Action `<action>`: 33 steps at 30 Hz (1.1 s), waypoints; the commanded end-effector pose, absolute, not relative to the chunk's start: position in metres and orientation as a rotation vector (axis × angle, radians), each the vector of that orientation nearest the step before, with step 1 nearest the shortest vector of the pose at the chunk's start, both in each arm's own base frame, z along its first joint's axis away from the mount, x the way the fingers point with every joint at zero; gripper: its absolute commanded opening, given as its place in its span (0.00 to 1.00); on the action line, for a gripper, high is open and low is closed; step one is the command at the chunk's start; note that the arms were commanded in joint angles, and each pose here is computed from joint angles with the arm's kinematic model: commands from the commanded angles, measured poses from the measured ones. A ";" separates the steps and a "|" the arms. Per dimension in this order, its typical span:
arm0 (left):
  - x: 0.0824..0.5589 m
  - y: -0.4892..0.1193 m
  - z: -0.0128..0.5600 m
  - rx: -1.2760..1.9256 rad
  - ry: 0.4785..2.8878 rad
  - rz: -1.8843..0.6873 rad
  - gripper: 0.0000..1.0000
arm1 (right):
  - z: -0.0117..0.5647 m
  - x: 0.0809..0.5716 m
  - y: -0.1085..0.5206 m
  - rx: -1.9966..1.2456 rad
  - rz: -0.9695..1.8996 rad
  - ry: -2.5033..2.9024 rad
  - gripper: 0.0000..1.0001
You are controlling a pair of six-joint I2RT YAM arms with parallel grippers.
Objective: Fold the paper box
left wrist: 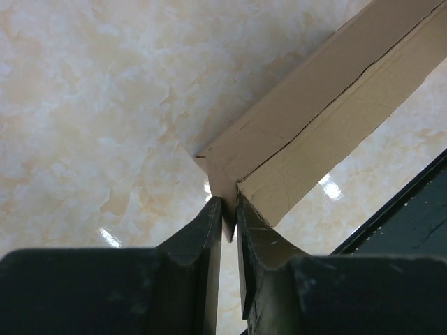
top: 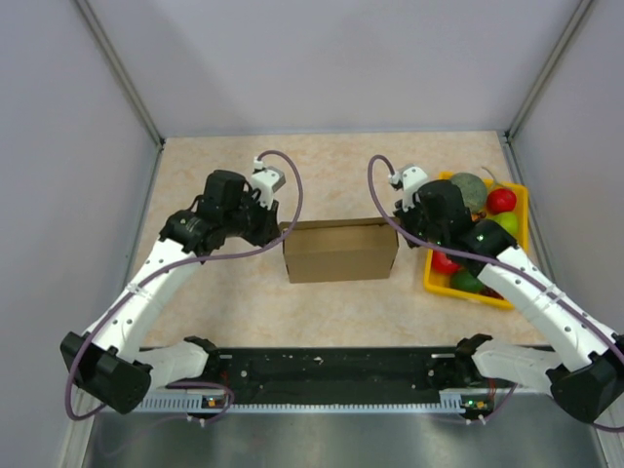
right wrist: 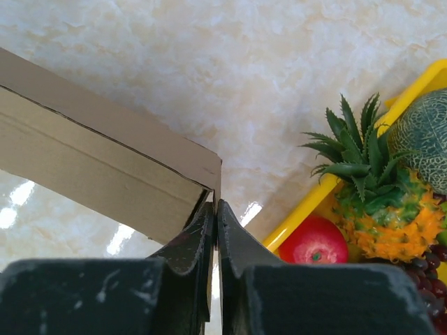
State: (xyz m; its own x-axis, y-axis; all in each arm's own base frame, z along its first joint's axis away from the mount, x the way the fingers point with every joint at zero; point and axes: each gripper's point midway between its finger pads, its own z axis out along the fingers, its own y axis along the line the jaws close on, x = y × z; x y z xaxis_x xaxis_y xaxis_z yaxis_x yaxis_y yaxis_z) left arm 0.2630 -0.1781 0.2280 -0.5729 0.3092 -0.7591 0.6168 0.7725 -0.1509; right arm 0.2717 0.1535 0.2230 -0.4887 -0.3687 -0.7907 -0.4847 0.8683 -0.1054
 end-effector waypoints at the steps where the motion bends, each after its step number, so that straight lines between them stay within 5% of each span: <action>1: 0.263 -0.196 0.244 0.660 2.196 -0.637 0.16 | 0.239 0.279 0.163 -0.549 0.236 2.103 0.00; 14: 0.262 -0.212 0.250 0.646 2.202 -0.744 0.00 | 0.246 0.274 0.164 -0.468 0.261 2.202 0.00; 33: 0.257 -0.225 0.240 0.655 2.202 -0.790 0.00 | 0.246 0.273 0.174 -0.090 0.329 2.424 0.00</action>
